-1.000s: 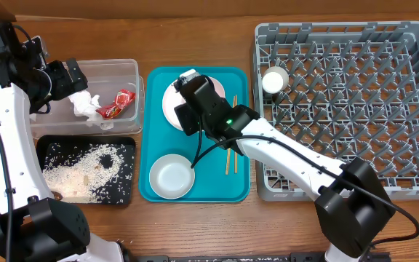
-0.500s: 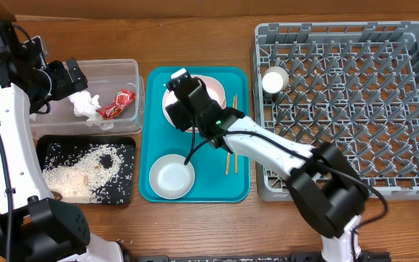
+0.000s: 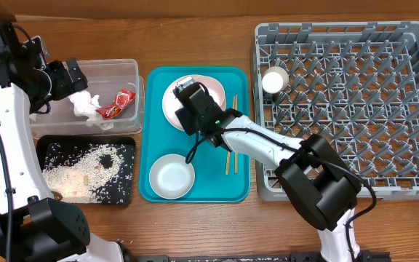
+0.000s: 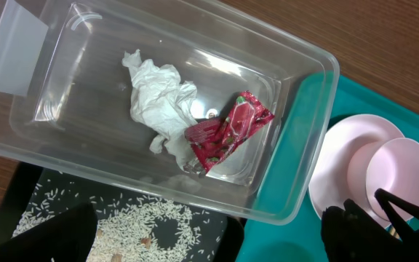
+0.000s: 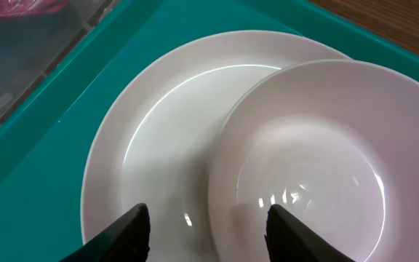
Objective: Sort waste into correct bins and load items into the dishwasher
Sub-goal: 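Lift the pink bowl and set it in the rack's back row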
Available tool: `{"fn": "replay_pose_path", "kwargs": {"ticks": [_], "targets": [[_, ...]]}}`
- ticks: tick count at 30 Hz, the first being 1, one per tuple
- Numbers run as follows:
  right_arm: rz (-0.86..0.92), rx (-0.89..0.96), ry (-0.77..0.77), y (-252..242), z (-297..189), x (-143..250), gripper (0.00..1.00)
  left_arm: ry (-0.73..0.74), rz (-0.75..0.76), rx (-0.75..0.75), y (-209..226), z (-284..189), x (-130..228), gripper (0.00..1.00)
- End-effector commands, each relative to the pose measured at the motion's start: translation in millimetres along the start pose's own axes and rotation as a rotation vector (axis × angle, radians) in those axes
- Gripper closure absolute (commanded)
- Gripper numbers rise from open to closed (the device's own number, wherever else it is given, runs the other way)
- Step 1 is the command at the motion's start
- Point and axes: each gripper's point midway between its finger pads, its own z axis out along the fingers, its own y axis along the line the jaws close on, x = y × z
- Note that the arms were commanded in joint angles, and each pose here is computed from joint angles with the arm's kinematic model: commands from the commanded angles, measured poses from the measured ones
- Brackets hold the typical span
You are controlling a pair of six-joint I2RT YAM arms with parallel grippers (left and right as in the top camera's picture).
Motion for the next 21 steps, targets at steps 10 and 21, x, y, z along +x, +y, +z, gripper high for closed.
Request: {"fn": "replay_pose_path", "kwargs": {"ticks": [10,21], "targets": [[-0.001,0.021,0.001,-5.8,-2.5,-0.8,0.56,-0.040,0.001,0.014,-4.9,-12.6,-7.3,0.00],[-0.010,0.164,0.020,-30.5,-4.9,5.3,0.47,-0.040,0.001,0.014,-4.9,-12.6,-7.3,0.00]]}}
